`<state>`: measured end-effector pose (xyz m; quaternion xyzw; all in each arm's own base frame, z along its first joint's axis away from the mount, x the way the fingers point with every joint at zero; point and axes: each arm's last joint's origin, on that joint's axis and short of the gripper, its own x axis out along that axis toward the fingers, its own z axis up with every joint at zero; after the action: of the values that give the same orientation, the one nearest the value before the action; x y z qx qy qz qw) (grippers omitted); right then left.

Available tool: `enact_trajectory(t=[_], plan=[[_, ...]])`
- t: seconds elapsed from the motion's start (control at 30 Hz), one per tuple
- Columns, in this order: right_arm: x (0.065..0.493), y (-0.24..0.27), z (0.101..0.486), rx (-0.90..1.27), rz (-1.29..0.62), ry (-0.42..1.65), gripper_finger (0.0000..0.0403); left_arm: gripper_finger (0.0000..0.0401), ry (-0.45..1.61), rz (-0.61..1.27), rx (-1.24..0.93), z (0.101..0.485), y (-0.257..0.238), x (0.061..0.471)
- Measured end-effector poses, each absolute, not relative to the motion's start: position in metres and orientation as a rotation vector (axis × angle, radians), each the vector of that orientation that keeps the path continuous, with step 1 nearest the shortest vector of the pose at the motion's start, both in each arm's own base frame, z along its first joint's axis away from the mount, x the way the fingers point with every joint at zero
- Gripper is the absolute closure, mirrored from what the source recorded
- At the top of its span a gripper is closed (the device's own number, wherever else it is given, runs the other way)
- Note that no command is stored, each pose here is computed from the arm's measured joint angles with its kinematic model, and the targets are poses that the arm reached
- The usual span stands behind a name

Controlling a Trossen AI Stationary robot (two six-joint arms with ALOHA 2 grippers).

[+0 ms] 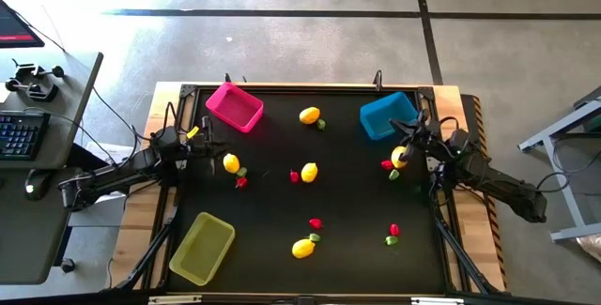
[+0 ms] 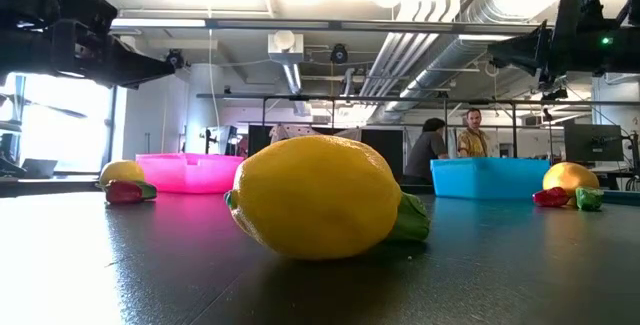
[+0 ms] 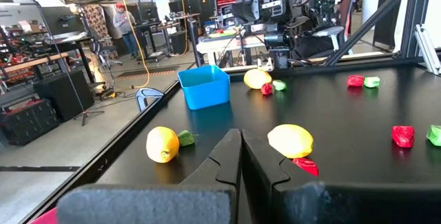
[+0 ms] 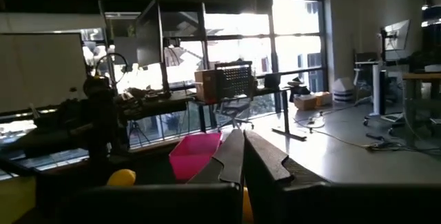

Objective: Sort produce into baskets
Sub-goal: Put the green bell pepper into the yellow bin

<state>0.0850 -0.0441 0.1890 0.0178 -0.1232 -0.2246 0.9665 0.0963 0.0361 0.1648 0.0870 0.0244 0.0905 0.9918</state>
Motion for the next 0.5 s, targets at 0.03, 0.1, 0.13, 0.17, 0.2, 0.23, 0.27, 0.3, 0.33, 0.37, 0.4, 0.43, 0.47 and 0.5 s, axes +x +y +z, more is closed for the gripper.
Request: enact_trajectory(t=[0.03, 0.1, 0.13, 0.17, 0.2, 0.23, 0.27, 0.3, 0.33, 0.37, 0.4, 0.43, 0.47, 0.5], plan=[[0.085, -0.044, 0.190, 0.032, -0.437, -0.257, 0.0402, 0.0401, 0.048, 0.182, 0.175, 0.165, 0.036, 0.096], [0.085, -0.042, 0.191, 0.000, -0.398, -0.258, 0.0402, 0.0401, 0.049, 0.182, 0.174, 0.165, 0.036, 0.096], [0.086, -0.042, 0.191, -0.010, -0.383, -0.254, 0.0402, 0.0401, 0.049, 0.181, 0.174, 0.165, 0.036, 0.096], [0.086, -0.042, 0.191, -0.019, -0.369, -0.249, 0.0402, 0.0401, 0.049, 0.182, 0.174, 0.165, 0.036, 0.096], [0.086, -0.041, 0.190, -0.022, -0.351, -0.245, 0.0402, 0.0401, 0.049, 0.182, 0.174, 0.165, 0.036, 0.096], [0.087, -0.041, 0.190, -0.020, -0.329, -0.240, 0.0402, 0.0401, 0.049, 0.182, 0.174, 0.165, 0.036, 0.096], [0.088, -0.040, 0.189, -0.009, -0.304, -0.234, 0.0402, 0.0401, 0.049, 0.182, 0.174, 0.165, 0.036, 0.096], [0.089, -0.040, 0.189, 0.001, -0.288, -0.223, 0.0402, 0.0401, 0.049, 0.182, 0.174, 0.165, 0.036, 0.096], [0.090, -0.040, 0.188, 0.011, -0.281, -0.211, 0.0402, 0.0401, 0.049, 0.181, 0.174, 0.165, 0.036, 0.096], [0.092, -0.040, 0.186, 0.017, -0.277, -0.195, 0.0402, 0.0401, 0.049, 0.182, 0.174, 0.165, 0.036, 0.096], [0.093, -0.040, 0.185, 0.020, -0.273, -0.177, 0.0402, 0.0401, 0.048, 0.182, 0.174, 0.165, 0.036, 0.096], [0.095, -0.040, 0.183, 0.026, -0.273, -0.157, 0.0402, 0.0401, 0.049, 0.182, 0.175, 0.165, 0.036, 0.096], [0.097, -0.040, 0.181, 0.033, -0.277, -0.136, 0.0402, 0.0401, 0.048, 0.182, 0.175, 0.165, 0.036, 0.096], [0.099, -0.040, 0.179, 0.041, -0.281, -0.116, 0.0402, 0.0401, 0.049, 0.182, 0.174, 0.165, 0.036, 0.096]])
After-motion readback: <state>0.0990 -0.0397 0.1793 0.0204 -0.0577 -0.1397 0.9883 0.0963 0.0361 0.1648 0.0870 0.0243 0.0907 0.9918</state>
